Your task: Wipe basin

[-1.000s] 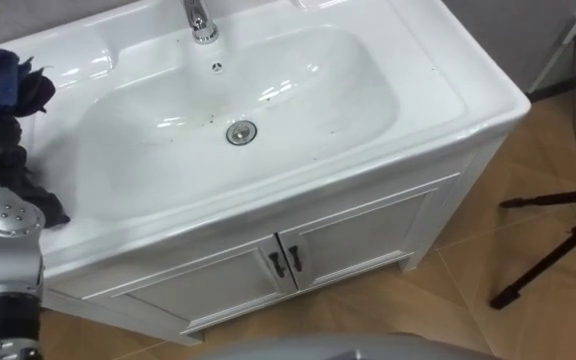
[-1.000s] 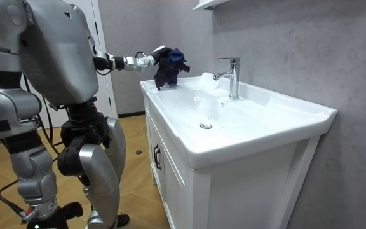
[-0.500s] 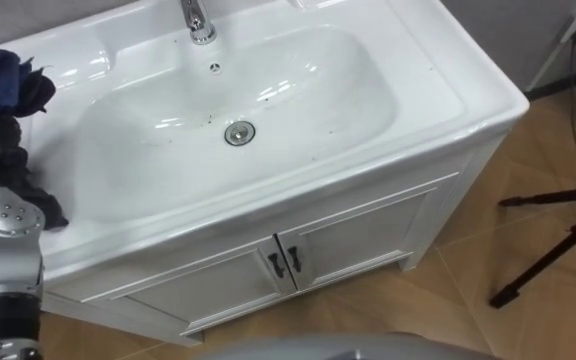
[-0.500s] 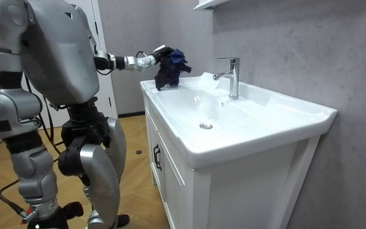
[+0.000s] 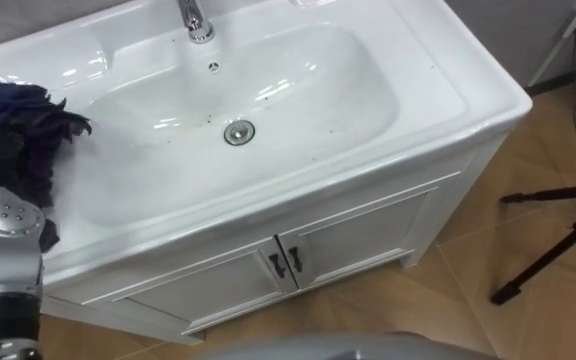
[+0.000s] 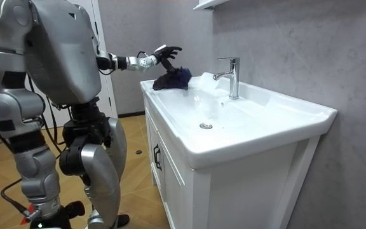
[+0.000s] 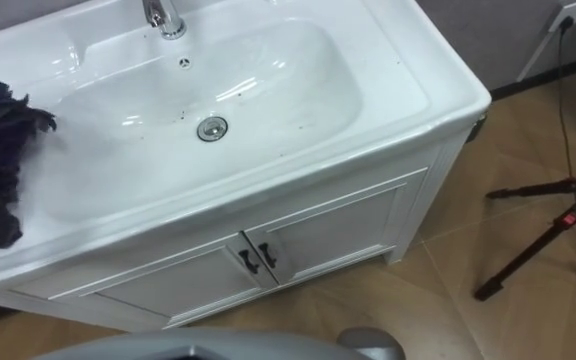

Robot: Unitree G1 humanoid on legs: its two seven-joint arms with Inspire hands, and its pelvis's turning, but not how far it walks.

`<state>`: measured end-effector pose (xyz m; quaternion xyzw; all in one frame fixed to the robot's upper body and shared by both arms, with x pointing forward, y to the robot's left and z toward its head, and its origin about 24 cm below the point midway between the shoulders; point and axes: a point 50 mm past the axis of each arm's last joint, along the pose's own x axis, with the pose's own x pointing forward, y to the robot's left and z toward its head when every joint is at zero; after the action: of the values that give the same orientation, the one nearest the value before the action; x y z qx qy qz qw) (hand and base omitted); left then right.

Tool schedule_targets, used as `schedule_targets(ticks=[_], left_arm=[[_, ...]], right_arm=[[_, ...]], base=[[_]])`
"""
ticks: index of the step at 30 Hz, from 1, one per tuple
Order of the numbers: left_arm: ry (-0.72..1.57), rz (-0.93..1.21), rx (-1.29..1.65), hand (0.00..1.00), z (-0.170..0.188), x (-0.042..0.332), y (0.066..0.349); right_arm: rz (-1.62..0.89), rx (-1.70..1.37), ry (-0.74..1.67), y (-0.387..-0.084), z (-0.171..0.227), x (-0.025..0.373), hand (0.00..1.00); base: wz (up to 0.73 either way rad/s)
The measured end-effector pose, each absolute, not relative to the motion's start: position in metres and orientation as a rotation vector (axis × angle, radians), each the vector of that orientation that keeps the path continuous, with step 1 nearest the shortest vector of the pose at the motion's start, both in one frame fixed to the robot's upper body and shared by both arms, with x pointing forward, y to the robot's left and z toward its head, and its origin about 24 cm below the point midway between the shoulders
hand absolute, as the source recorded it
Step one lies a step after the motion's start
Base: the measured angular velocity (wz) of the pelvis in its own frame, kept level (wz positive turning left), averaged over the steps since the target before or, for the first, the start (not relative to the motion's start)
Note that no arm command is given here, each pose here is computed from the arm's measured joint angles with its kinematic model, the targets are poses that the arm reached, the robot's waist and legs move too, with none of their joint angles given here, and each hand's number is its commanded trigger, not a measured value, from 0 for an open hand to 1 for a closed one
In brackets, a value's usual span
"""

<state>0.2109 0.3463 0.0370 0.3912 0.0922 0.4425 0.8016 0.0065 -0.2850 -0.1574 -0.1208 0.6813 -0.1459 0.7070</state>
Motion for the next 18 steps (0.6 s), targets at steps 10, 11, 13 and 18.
schedule_targets(ticks=[10, 11, 13, 18], left_arm=[[0.184, 0.960, 0.915, 0.00, 0.0416, 0.2093, 0.3501], [0.183, 0.972, 0.915, 0.00, 0.0426, 0.2084, 0.3517], [0.181, 0.989, 0.914, 0.00, 0.0437, 0.2070, 0.3538], [0.179, 0.994, 0.911, 0.00, 0.0436, 0.2067, 0.3538]], right_arm=[[-0.320, -0.277, 1.514, -0.2860, -0.1570, 0.0072, 0.00], [-0.320, -0.277, 1.512, -0.2861, -0.1569, 0.0080, 0.00], [-0.318, -0.277, 1.509, -0.2860, -0.1570, 0.0096, 0.00], [-0.299, -0.278, 1.500, -0.2846, -0.1574, 0.0150, 0.00]], base=[[-0.01], [0.00], [0.00], [0.01]])
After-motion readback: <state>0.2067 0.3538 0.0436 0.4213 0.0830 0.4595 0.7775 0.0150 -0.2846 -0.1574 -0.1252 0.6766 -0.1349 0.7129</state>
